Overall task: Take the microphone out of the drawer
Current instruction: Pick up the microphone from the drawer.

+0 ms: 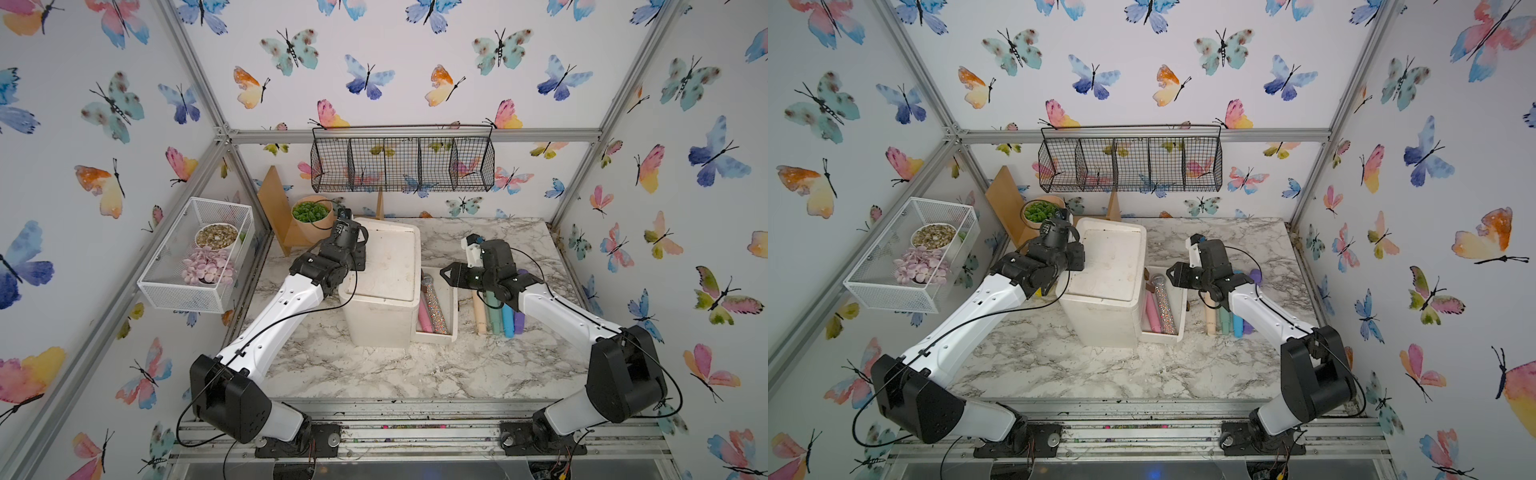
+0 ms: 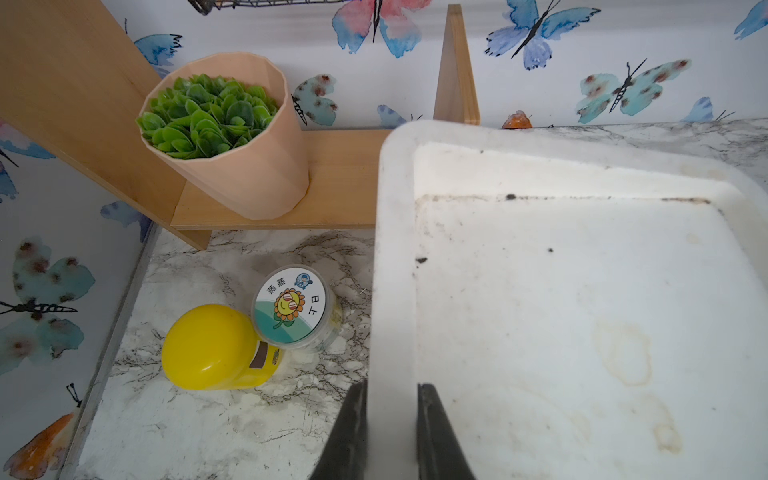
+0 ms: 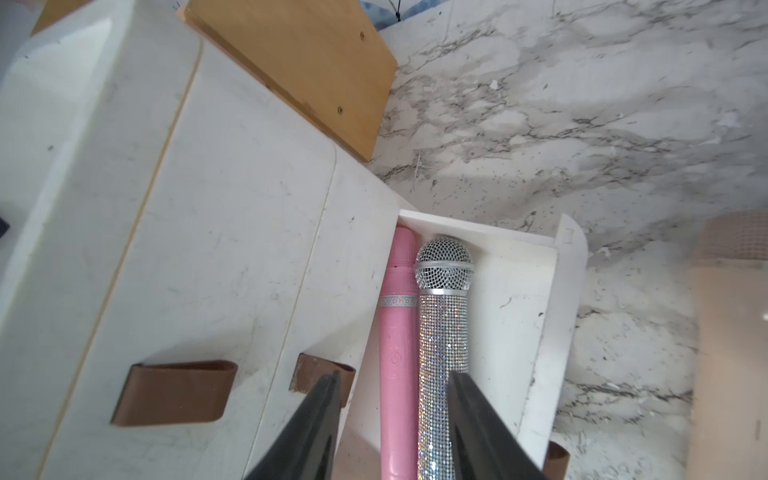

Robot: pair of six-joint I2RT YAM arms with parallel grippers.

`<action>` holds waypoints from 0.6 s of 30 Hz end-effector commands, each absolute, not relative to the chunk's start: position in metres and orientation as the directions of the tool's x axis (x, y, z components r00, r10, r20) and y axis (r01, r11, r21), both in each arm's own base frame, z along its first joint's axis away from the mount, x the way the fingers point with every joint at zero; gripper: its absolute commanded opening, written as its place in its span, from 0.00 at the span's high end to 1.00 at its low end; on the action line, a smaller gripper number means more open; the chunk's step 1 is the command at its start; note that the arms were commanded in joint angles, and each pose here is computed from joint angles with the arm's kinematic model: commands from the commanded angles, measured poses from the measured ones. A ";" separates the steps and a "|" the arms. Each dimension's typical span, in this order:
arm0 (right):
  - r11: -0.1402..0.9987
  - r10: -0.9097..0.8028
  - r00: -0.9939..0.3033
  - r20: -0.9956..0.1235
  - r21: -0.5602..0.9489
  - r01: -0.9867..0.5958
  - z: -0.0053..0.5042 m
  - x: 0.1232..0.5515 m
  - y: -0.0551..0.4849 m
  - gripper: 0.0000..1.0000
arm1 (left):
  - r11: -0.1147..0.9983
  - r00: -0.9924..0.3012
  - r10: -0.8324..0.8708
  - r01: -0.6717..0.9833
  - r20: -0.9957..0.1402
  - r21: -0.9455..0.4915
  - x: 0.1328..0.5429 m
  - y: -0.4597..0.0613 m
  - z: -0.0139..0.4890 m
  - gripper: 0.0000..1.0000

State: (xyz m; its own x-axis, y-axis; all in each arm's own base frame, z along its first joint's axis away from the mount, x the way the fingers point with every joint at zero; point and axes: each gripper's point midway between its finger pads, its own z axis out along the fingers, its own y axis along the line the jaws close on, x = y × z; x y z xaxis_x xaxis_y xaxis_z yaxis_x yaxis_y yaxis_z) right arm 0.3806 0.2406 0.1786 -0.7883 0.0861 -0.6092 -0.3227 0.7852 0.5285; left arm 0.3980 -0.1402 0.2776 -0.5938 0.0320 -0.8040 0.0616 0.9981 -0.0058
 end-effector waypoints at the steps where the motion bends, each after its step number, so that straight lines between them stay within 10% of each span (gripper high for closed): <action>1: 0.778 -0.043 -0.842 -0.538 0.511 -0.366 0.163 0.363 0.247 0.51 | 0.997 -0.649 0.075 0.048 -0.757 0.058 0.395 -0.136 0.247 1.00; 18: 0.884 -0.247 -0.871 -0.425 0.269 -0.382 0.118 0.365 0.268 0.50 | 0.997 -0.651 0.082 0.052 -0.755 0.063 0.395 -0.136 0.246 1.00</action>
State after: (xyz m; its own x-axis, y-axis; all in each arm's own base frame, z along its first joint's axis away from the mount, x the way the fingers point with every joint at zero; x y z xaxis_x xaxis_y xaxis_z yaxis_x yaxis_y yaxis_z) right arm 0.3659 0.2791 0.1305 -0.8632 -0.2116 -0.4583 -0.4004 0.8400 0.3662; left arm 0.3981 -0.1402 0.2774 -0.5938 0.0323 -0.8040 0.0618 0.9981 -0.0055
